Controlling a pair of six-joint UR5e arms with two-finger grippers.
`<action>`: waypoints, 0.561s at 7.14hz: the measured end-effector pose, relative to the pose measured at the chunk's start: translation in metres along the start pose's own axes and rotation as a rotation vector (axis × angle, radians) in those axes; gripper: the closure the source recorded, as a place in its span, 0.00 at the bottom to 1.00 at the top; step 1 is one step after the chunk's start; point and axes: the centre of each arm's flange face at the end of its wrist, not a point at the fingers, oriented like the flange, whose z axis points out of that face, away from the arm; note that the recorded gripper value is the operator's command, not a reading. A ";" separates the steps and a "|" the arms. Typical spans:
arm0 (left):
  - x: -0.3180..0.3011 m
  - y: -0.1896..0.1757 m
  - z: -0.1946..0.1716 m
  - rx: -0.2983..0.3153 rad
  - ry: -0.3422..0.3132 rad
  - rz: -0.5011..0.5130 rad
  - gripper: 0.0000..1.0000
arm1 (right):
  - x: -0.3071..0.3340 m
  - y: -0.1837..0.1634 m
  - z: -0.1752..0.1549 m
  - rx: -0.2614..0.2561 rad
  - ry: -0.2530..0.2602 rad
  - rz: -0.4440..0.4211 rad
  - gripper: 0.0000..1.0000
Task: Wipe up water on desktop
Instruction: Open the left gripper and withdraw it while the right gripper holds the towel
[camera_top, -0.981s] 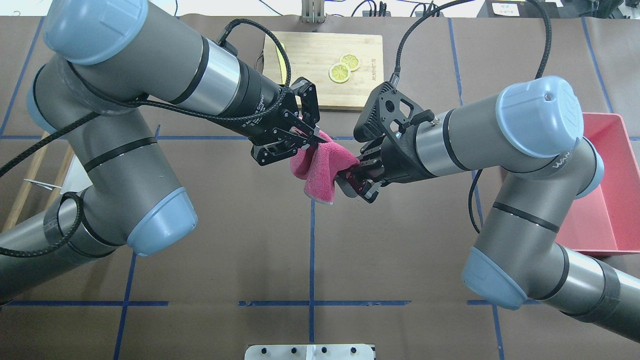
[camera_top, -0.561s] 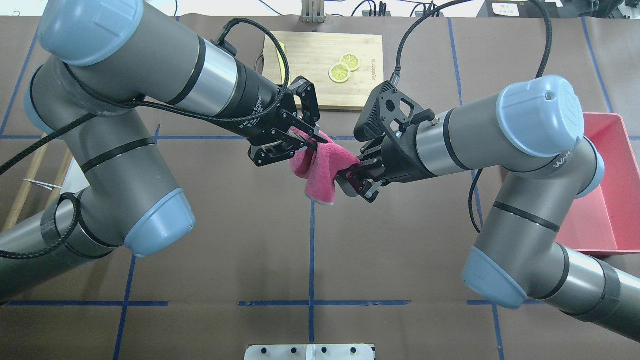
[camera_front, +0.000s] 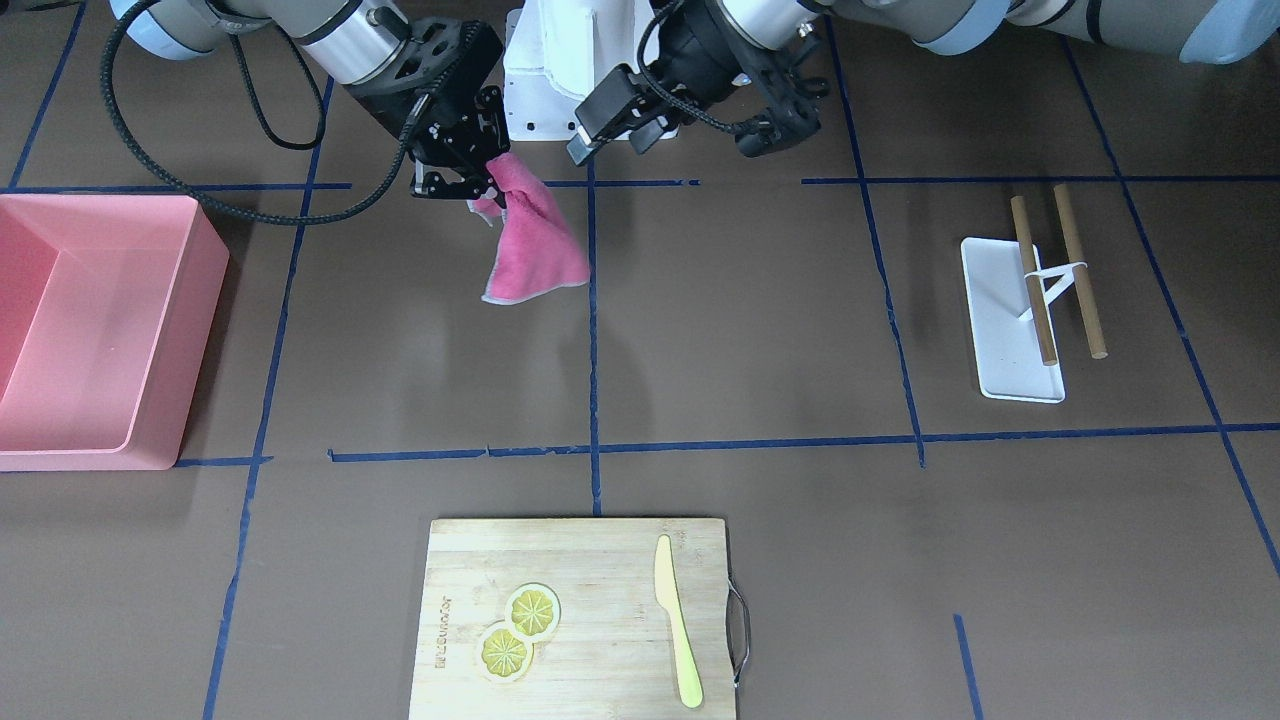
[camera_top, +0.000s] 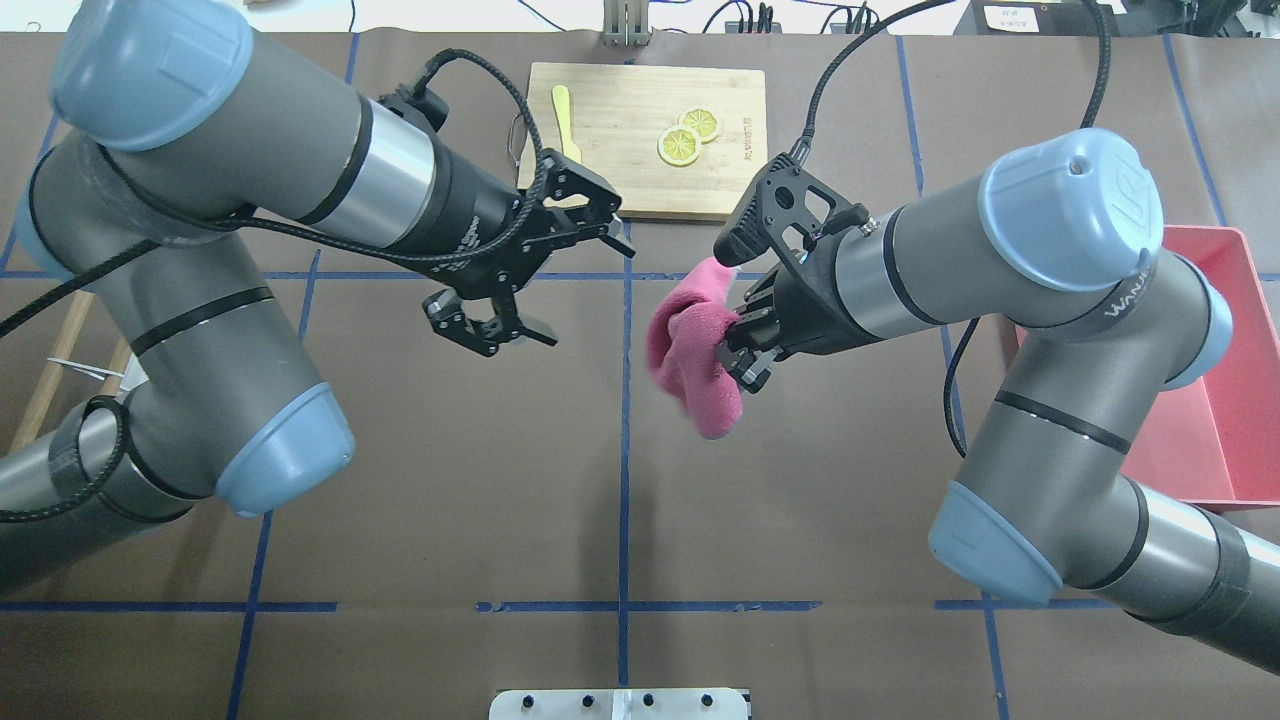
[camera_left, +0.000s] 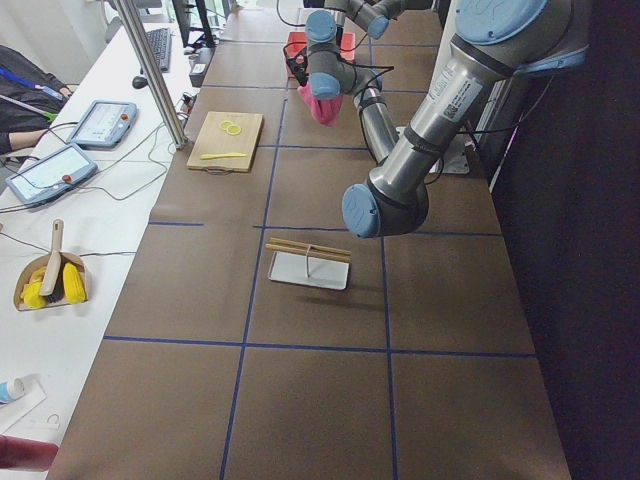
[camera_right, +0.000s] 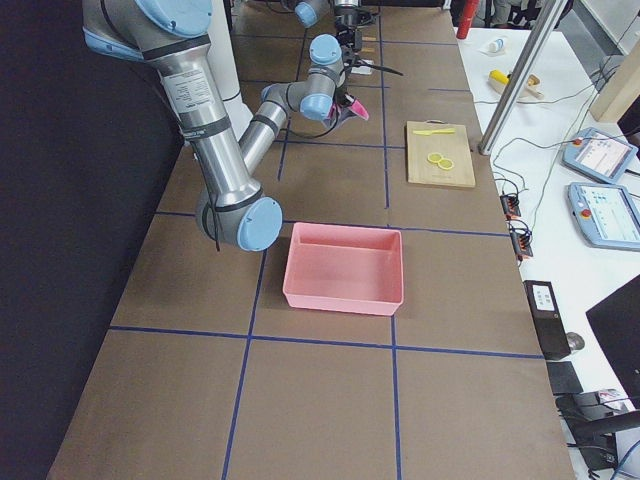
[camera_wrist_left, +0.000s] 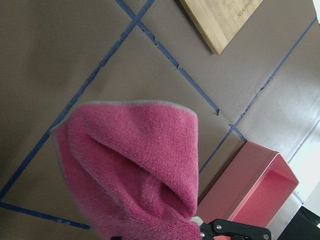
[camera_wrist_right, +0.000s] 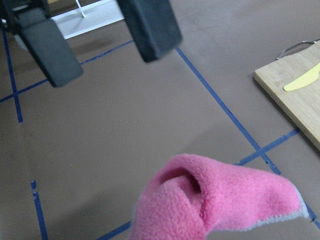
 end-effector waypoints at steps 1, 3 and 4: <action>-0.017 -0.016 -0.008 0.014 -0.032 0.060 0.00 | 0.008 0.002 -0.001 -0.046 0.031 0.122 1.00; -0.044 -0.040 -0.027 0.050 -0.156 0.229 0.00 | 0.024 0.009 -0.004 -0.152 0.112 0.343 1.00; -0.055 -0.048 -0.037 0.061 -0.240 0.351 0.00 | 0.033 0.014 -0.007 -0.205 0.164 0.469 1.00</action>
